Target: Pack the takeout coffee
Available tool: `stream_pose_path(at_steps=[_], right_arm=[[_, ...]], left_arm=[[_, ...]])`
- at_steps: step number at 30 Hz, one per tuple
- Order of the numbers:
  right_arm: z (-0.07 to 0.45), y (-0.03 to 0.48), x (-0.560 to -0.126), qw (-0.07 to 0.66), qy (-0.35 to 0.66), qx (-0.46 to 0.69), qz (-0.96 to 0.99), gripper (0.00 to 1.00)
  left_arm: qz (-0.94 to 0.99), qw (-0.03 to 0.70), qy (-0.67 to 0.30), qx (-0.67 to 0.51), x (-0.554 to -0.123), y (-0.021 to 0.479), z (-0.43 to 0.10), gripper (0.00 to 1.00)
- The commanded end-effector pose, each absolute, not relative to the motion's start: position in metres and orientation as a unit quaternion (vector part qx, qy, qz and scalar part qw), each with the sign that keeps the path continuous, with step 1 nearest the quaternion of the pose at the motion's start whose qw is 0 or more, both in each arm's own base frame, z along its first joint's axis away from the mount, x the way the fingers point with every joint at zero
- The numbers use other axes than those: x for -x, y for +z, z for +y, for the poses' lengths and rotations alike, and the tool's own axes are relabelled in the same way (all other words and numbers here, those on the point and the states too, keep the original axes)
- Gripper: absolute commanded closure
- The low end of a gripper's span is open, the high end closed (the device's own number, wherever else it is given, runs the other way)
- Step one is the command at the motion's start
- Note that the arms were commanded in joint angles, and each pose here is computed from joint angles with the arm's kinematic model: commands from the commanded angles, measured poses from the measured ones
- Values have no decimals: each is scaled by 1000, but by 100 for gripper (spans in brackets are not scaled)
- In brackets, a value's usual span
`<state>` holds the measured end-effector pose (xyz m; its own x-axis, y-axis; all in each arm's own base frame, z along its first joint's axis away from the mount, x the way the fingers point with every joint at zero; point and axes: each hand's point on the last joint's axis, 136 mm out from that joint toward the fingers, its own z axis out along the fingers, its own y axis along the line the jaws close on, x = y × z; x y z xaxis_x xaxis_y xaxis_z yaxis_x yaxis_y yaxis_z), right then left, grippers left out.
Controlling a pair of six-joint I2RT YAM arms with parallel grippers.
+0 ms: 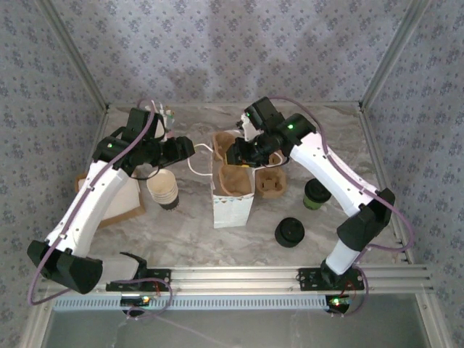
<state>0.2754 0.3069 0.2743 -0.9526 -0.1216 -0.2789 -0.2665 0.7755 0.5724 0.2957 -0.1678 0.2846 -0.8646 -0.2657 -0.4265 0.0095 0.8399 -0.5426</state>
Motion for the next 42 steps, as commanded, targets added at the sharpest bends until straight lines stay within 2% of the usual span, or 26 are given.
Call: stream_pose_path(at_steps=[1, 22, 34, 42], right_arm=[[302, 276, -271, 115, 298, 114, 941, 67], [300, 247, -272, 114, 143, 159, 970, 67], [303, 235, -270, 115, 75, 183, 974, 67], [302, 245, -261, 119, 62, 193, 972, 67]], left_arm=[[920, 264, -283, 60, -301, 293, -170, 40], [917, 264, -292, 57, -296, 291, -170, 40], [917, 265, -293, 58, -291, 287, -169, 40], [921, 262, -283, 60, -289, 279, -164, 40]])
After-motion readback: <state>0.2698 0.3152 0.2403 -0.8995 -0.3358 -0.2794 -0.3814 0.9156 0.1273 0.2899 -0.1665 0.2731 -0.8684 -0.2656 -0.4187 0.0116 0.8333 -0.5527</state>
